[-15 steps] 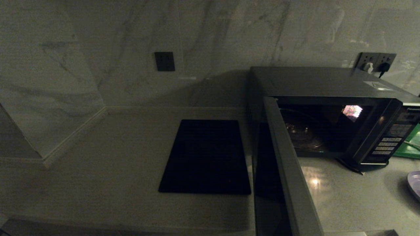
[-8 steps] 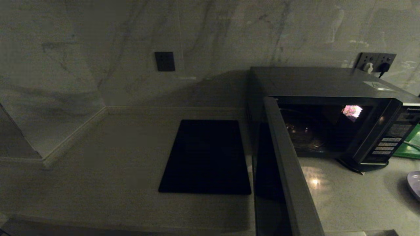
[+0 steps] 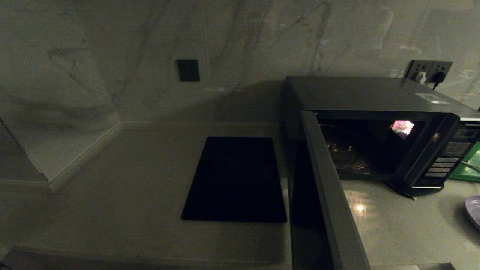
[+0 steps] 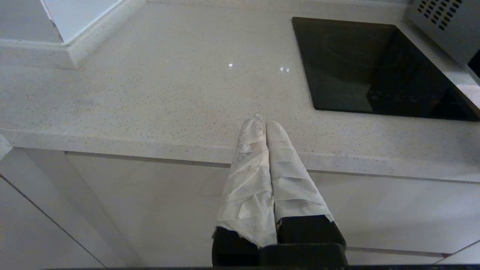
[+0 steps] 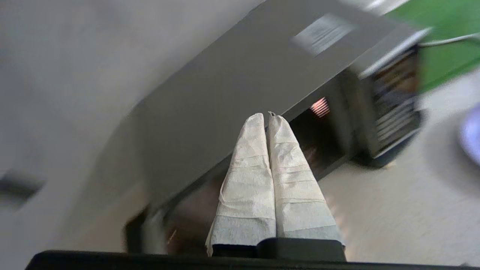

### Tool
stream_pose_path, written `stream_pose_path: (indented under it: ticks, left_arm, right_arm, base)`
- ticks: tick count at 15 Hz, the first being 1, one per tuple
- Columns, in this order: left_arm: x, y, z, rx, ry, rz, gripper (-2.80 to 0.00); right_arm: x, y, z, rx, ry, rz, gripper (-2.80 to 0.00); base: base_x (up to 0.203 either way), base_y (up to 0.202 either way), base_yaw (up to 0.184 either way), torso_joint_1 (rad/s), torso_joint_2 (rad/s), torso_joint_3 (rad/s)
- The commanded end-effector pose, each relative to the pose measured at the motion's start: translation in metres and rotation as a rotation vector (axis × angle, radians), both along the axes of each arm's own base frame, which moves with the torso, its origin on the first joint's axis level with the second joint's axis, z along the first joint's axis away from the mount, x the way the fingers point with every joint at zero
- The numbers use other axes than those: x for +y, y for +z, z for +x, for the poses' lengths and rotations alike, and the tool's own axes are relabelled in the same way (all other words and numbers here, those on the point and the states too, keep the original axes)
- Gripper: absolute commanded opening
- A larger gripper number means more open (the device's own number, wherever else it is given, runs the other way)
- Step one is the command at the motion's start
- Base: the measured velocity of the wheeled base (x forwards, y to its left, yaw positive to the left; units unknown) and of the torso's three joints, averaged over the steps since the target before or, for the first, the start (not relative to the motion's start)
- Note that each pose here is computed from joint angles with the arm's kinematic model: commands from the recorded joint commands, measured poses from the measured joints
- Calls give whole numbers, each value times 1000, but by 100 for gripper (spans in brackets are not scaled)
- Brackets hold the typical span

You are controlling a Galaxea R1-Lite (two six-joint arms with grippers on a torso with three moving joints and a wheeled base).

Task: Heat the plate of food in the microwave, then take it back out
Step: Close the microwave oven

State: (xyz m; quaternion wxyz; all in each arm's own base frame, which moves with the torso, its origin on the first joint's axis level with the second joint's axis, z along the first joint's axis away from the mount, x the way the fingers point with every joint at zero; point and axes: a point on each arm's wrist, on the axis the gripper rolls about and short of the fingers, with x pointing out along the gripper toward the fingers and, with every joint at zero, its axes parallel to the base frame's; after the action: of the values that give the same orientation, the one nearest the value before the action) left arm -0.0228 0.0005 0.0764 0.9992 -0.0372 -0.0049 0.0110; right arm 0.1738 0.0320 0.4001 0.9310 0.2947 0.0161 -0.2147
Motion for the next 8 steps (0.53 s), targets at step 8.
stream_pose_path:
  ticks: [8]
  left_arm:
    - [0, 0, 0, 0, 1, -1, -280]
  right_arm:
    - [92, 14, -18, 99, 482, -45, -280]
  base:
    - [0, 0, 0, 0, 0, 0]
